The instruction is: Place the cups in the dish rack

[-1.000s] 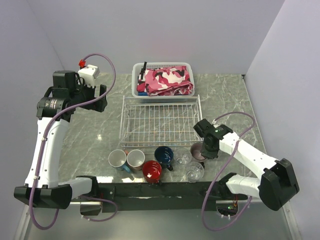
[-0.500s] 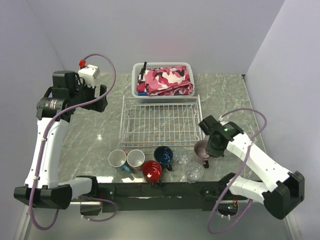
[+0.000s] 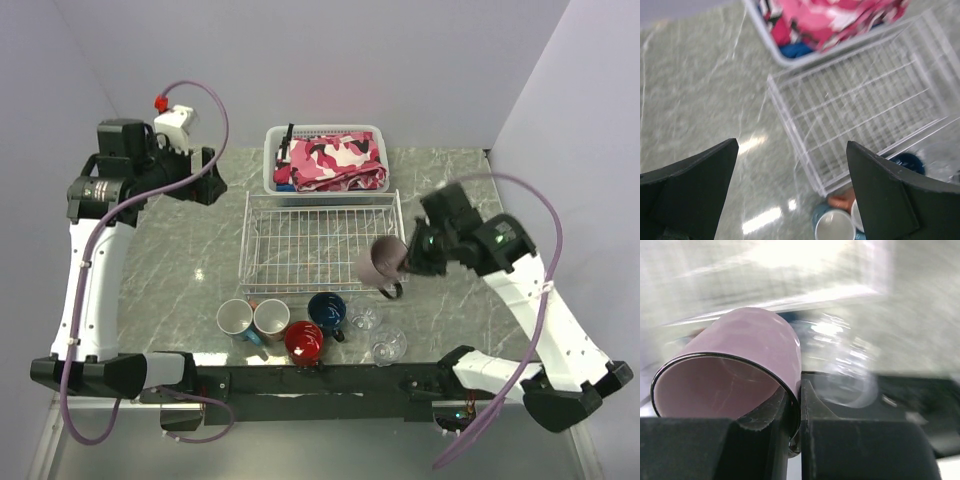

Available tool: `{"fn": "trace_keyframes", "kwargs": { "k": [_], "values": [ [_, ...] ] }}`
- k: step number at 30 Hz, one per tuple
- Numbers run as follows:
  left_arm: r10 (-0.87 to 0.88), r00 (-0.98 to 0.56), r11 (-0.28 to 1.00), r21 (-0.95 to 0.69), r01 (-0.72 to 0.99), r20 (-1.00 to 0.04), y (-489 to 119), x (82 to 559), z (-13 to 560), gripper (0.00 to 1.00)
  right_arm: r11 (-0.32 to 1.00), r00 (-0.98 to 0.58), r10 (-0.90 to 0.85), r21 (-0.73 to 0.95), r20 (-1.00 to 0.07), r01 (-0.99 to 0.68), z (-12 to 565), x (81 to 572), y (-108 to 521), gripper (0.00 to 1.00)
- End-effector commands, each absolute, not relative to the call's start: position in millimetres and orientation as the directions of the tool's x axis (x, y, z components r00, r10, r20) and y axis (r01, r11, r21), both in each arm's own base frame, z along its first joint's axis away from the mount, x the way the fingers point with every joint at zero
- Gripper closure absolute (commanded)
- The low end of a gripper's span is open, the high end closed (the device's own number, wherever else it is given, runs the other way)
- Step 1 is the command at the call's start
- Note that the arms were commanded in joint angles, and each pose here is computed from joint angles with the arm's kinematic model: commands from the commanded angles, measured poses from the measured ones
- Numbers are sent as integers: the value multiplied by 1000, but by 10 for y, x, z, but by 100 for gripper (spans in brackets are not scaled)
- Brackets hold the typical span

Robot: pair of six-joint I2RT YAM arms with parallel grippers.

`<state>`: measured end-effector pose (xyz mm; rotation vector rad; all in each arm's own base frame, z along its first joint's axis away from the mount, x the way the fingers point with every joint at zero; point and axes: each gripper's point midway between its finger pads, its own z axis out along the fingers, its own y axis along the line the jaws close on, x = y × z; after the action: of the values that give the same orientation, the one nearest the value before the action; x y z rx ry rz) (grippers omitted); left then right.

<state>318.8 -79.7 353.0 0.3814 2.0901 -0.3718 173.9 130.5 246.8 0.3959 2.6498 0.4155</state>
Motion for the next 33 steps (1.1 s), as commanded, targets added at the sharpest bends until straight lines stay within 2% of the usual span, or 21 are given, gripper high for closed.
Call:
{"fn": "trace_keyframes", "kwargs": {
  "k": [1,3,4,5,6,7,8,9,10,15,18,20,33],
  "values": [
    [51,-396,831,-181,526,-917,-1077,3147,4129,4,686,-823,278,702,-496,-192,3657,2216,2156,100],
    [-9,-376,809,-228,541,-926,-1158,3130,4351,4,546,-833,283,794,-475,-268,4011,2253,2344,100],
    [-23,-371,788,-245,565,-928,-1211,3108,4418,4,476,-801,308,812,-514,-338,4229,2407,2454,100],
    [-55,-372,770,-277,574,-927,-1258,3077,4520,4,420,-810,341,848,-477,-322,4329,2466,2516,100],
    [-71,-367,753,-291,590,-928,-1298,3059,4583,3,346,-772,369,848,-517,-402,4566,2591,2603,100],
    [-85,-368,735,-308,604,-926,-1333,3032,4621,3,292,-775,370,856,-513,-427,4659,2610,2667,100],
    [-112,-391,691,-355,629,-913,-1416,2956,4657,4,235,-797,397,890,-454,-391,4690,2675,2726,100],
    [-131,-370,670,-357,650,-920,-1450,2954,4734,4,149,-758,429,866,-492,-478,4925,2763,2795,100],
    [-160,-406,638,-408,653,-900,-1502,2910,4714,4,75,-787,444,893,-429,-444,5000,2792,2841,100],
    [-225,-519,424,-562,710,-825,-1755,2771,4818,3,-107,-801,459,871,-385,-480,5187,3059,3156,100],
    [-257,-552,381,-609,696,-793,-1789,2803,4831,4,-151,-825,434,874,-361,-462,5185,3139,3336,100],
    [-274,-578,363,-639,678,-769,-1805,2804,4762,4,-133,-837,423,890,-347,-436,5079,3219,3429,100],
    [-325,-554,310,-640,703,-766,-1977,2772,4660,4,-229,-893,366,905,-263,-360,5107,3134,3668,100]
  ]
}}
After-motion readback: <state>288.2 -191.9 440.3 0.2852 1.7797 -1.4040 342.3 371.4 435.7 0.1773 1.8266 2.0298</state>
